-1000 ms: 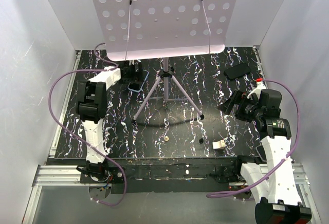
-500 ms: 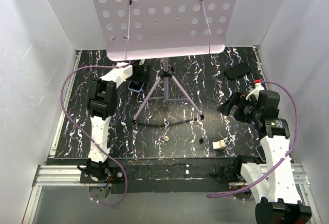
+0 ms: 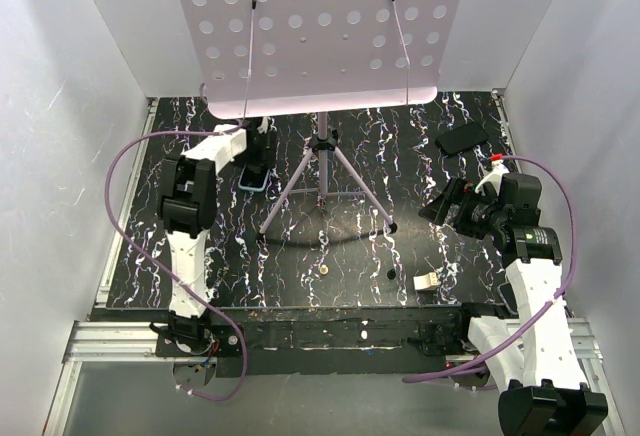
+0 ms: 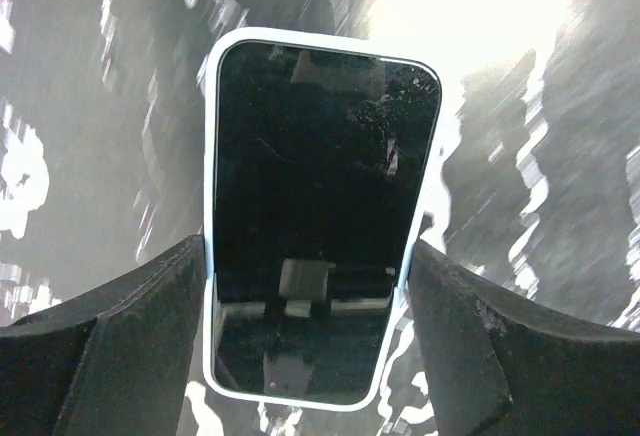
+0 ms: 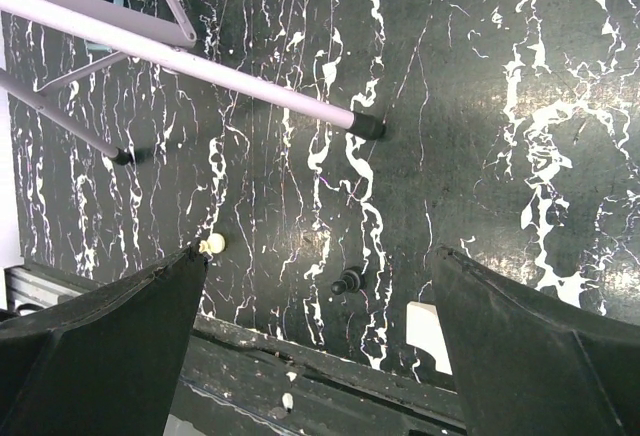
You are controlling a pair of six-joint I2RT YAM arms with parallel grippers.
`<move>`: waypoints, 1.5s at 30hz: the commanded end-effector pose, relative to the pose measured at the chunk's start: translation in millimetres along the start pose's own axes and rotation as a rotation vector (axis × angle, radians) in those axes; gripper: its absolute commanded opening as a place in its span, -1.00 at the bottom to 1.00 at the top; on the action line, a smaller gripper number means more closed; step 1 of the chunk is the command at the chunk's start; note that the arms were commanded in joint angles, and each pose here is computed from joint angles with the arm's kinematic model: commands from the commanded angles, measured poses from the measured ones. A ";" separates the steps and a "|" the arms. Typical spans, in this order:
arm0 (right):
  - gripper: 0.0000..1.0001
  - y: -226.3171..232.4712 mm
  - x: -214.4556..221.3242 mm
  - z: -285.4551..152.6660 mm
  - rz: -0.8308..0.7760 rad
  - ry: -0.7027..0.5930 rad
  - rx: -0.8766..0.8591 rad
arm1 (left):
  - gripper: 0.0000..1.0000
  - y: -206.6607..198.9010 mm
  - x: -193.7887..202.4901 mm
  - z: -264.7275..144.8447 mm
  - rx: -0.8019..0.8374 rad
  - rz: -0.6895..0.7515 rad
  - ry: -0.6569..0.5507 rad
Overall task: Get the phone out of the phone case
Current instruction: Pick up the phone at the center of the board.
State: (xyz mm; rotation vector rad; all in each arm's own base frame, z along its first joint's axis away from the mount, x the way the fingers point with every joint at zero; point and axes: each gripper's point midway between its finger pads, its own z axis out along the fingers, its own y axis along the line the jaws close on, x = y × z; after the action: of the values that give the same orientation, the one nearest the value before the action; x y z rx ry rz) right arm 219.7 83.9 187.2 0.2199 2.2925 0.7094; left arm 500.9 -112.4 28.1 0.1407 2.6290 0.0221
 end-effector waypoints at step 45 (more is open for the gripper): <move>0.87 27.0 43.4 15.5 -0.108 0.202 0.074 | -1.00 64.1 132.6 -215.1 0.012 -0.635 -0.377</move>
State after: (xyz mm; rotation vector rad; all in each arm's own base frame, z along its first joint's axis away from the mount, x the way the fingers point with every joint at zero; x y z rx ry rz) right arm 192.1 123.5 152.0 0.0902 2.5278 0.6155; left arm 293.0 -26.6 117.1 -0.6103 2.3714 -0.1230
